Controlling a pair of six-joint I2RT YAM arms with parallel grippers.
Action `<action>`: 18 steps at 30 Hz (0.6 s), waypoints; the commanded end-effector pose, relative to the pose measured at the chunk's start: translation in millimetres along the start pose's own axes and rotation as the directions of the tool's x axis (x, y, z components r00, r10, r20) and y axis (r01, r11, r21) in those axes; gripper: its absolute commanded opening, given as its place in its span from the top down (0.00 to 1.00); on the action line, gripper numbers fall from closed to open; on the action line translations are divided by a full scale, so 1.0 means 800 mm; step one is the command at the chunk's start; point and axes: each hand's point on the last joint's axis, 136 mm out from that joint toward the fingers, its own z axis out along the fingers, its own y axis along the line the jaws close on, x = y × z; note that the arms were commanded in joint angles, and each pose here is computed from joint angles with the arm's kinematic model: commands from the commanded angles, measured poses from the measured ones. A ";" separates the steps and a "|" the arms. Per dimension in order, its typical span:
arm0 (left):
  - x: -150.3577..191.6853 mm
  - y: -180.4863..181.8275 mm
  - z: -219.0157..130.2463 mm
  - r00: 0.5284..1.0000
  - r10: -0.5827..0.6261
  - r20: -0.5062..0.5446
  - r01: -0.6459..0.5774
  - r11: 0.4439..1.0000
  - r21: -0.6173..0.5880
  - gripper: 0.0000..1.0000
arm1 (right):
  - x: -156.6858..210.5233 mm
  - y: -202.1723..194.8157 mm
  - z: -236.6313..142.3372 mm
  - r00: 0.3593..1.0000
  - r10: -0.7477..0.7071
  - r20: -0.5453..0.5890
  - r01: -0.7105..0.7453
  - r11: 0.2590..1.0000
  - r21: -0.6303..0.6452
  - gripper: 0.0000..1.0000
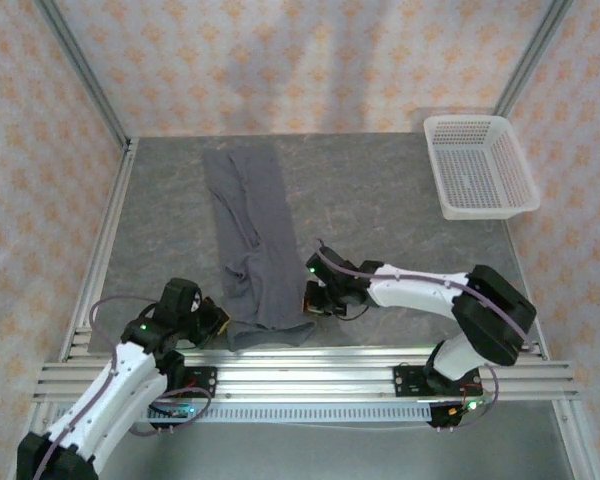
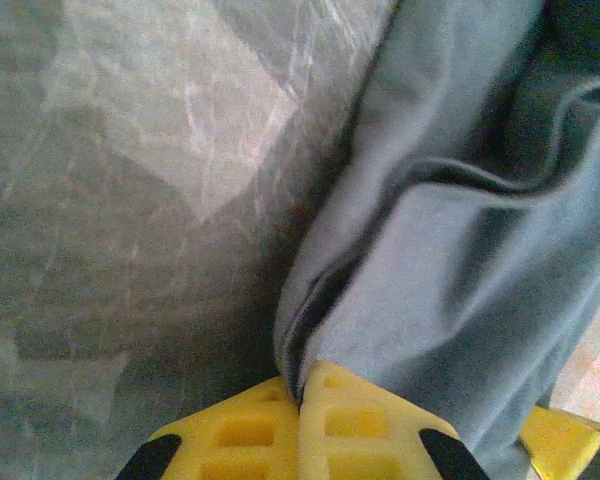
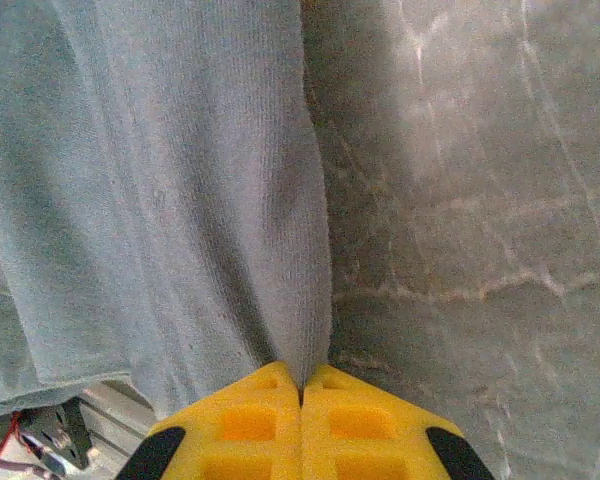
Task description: Fold the inside-out t-shirt
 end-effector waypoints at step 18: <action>-0.092 -0.142 -0.108 0.902 0.122 0.415 -0.168 0.983 0.076 1.00 | -0.172 0.094 -0.128 0.904 -0.130 0.408 0.131 0.991 0.025 1.00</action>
